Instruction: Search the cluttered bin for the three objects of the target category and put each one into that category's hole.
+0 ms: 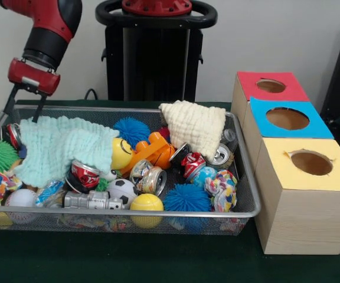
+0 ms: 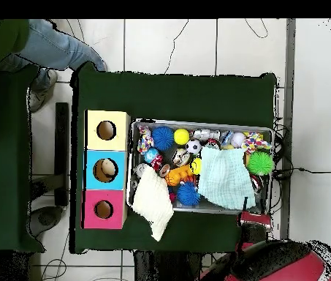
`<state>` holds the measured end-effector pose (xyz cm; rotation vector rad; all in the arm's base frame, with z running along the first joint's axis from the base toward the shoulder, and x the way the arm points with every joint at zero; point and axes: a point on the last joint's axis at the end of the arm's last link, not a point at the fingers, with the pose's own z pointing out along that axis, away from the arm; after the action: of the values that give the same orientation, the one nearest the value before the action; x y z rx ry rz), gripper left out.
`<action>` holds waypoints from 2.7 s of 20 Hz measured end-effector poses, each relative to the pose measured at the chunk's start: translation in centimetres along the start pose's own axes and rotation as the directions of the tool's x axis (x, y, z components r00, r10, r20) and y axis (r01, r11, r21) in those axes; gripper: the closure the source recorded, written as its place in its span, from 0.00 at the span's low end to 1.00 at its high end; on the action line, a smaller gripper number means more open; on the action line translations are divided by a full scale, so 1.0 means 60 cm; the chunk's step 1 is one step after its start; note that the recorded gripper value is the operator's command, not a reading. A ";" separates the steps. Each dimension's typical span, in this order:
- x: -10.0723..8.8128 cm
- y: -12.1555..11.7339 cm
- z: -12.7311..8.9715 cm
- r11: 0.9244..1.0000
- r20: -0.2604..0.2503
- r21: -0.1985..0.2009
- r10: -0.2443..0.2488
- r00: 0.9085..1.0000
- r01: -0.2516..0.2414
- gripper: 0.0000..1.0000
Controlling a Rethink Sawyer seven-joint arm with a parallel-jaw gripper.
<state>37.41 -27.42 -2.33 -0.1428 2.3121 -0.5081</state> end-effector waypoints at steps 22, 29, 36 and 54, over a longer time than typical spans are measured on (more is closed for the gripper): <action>0.002 -0.032 -0.048 0.939 -0.188 0.331 0.157 0.969 -0.088 0.00; -0.024 -0.031 -0.053 0.935 -0.181 0.334 0.191 0.965 -0.122 0.00; -0.034 -0.002 -0.043 0.927 -0.170 0.278 0.306 0.937 -0.253 0.00; -0.026 0.078 -0.031 0.896 -0.315 -0.080 0.394 0.864 -0.438 0.00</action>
<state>37.44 -22.14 -1.99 0.3847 2.5675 -0.1375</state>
